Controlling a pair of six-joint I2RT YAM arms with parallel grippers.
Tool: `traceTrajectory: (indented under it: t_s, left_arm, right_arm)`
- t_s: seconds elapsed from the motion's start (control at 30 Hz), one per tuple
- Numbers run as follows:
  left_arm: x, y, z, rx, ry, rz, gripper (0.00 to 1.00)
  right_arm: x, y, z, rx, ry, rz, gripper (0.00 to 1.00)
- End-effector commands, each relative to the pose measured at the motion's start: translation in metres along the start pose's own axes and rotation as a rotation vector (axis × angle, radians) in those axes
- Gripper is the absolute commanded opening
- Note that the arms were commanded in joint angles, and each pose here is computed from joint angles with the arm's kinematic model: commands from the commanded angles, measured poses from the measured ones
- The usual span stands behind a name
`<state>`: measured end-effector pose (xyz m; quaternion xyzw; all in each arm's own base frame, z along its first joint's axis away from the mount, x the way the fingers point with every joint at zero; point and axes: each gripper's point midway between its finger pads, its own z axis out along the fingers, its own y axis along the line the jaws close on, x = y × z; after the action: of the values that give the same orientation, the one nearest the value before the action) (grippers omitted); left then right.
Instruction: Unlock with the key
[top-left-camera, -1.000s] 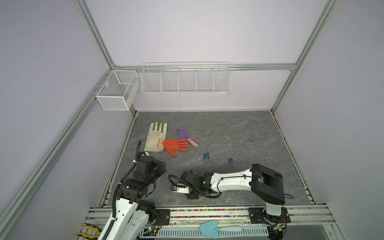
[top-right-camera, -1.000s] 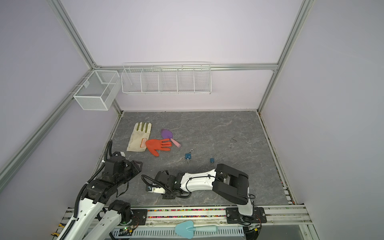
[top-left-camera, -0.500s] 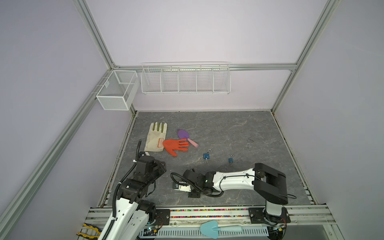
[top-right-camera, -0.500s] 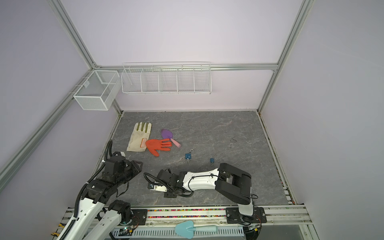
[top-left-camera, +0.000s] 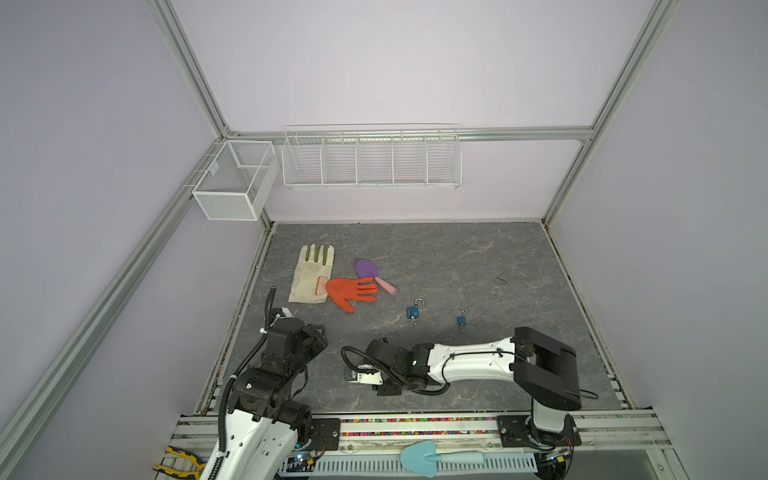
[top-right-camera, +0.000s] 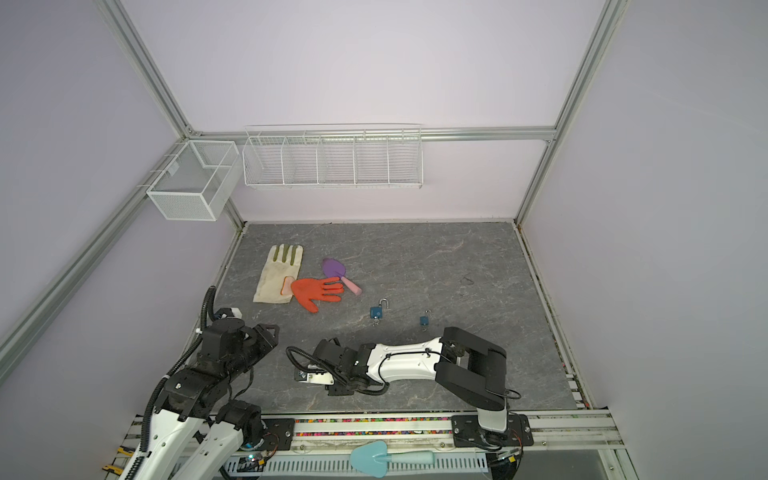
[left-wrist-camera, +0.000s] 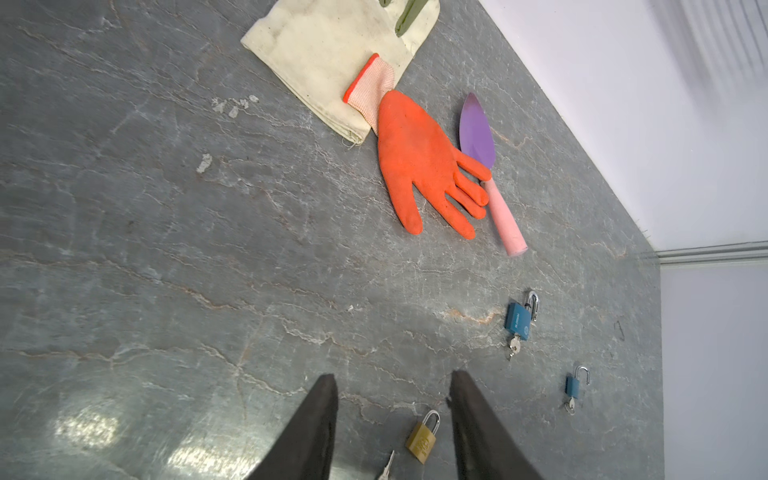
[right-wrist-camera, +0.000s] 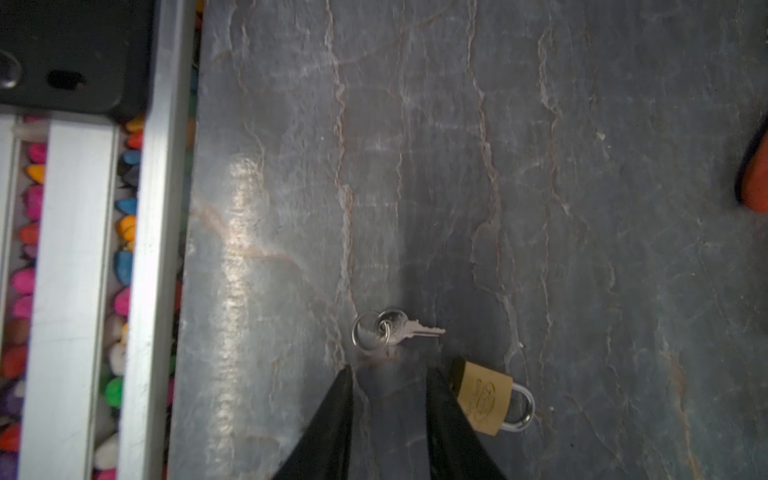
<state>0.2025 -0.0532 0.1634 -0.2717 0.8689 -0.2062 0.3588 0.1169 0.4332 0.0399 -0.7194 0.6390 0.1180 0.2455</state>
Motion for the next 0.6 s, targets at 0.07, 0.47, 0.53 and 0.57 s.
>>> traceTrajectory:
  t_s: [0.07, 0.47, 0.53, 0.57]
  left_arm:
    - [-0.002, 0.013, -0.006, -0.054, -0.02, -0.009, 0.45]
    - [0.001, 0.014, -0.006, -0.052, -0.014, -0.013, 0.45]
    - [0.001, 0.013, -0.005, -0.048, -0.015, -0.016, 0.45]
    - [0.001, 0.013, -0.005, -0.047, -0.013, -0.015, 0.45]
  right_arm:
    - [-0.004, 0.011, 0.005, -0.067, 0.004, -0.019, 0.39]
    - [0.002, 0.015, 0.019, -0.11, 0.048, -0.021, 0.4]
    - [0.002, 0.013, 0.021, -0.108, 0.055, -0.02, 0.4]
    - [0.002, 0.011, 0.023, -0.105, 0.056, -0.019, 0.39]
